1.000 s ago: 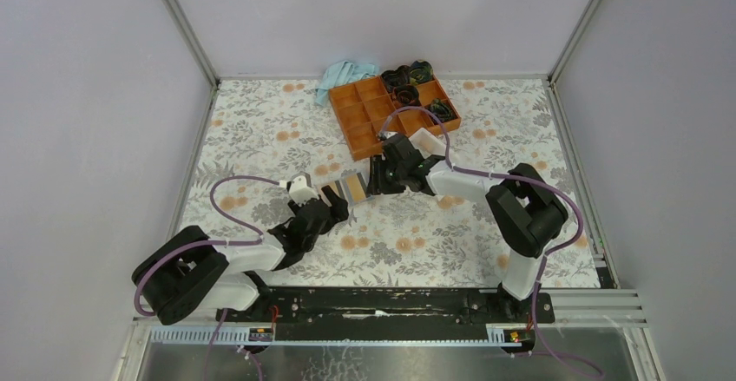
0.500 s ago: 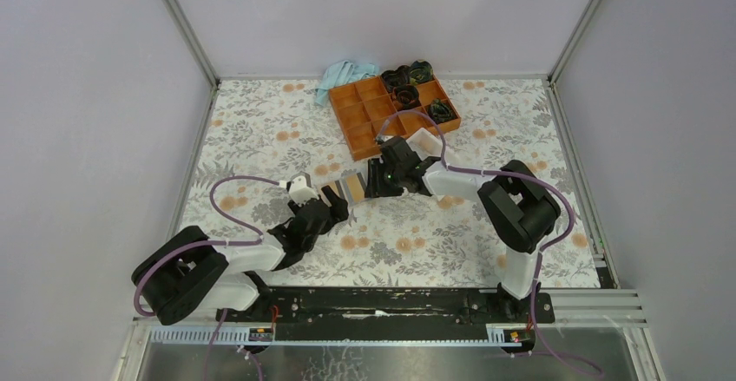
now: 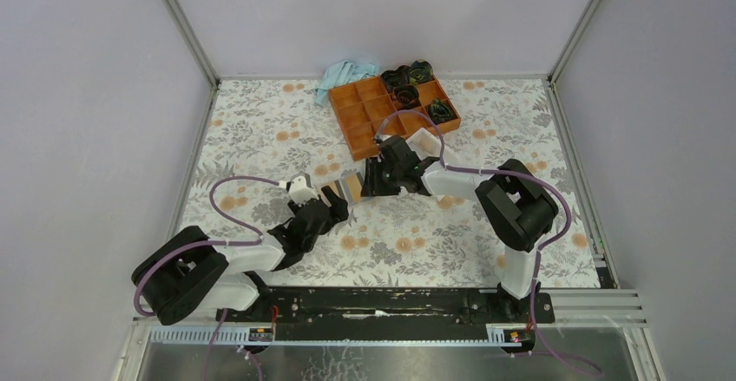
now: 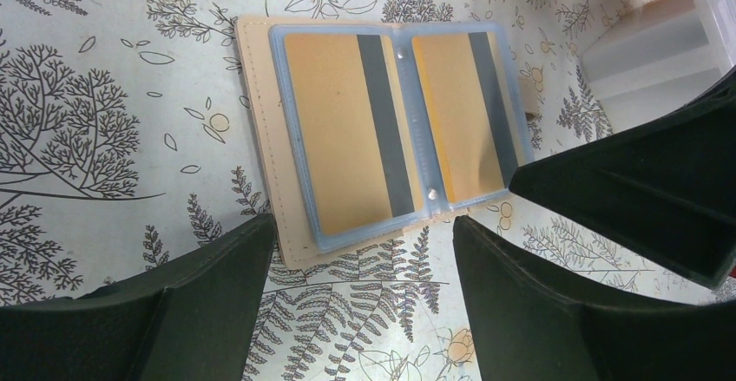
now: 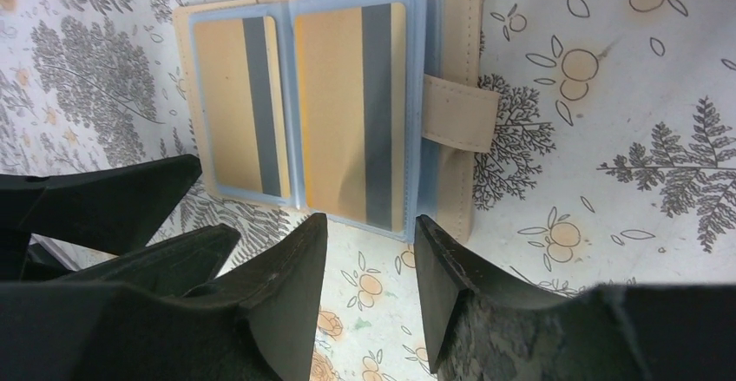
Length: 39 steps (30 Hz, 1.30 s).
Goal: Put the credit cards into the card holder
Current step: Turn over the card slot in the card holder.
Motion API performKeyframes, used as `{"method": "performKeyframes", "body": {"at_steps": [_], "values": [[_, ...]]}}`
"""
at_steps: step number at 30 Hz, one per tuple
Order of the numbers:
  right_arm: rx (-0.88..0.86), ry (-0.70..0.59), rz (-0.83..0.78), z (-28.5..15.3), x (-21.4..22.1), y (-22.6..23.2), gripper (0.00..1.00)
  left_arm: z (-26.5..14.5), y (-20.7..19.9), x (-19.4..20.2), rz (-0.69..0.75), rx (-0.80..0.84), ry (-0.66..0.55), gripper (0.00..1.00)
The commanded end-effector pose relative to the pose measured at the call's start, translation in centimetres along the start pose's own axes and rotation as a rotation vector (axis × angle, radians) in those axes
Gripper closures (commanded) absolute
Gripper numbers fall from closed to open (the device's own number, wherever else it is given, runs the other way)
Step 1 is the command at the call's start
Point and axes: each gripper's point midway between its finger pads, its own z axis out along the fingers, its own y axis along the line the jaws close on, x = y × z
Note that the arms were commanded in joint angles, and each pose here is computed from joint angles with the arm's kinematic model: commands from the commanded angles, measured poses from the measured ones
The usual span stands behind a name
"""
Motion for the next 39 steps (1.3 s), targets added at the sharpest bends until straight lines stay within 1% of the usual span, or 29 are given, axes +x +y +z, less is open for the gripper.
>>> {"method": "performKeyframes", "body": {"at_steps": [1,10,21,30,39], "values": [[-0.09,-0.082,0.001,-0.5,-2.6,2.2,0.51,-0.3,1.7,1.5,0.035,-0.041,0.042,0.17],[-0.159,-0.109,0.001,-1.1,-3.4,3.8,0.52,-0.3,1.9,1.6,0.032,-0.041,0.044,0.17],[-0.194,-0.127,-0.006,-1.4,-3.6,4.5,0.52,-0.4,2.1,1.7,0.031,-0.044,0.044,0.17],[-0.259,-0.164,-0.015,-2.4,-4.5,6.5,0.52,-0.5,2.3,1.8,0.028,-0.046,0.044,0.17],[-0.314,-0.17,-0.004,-2.5,-4.7,8.3,0.52,-0.6,2.4,1.8,0.021,-0.041,0.041,0.17]]}}
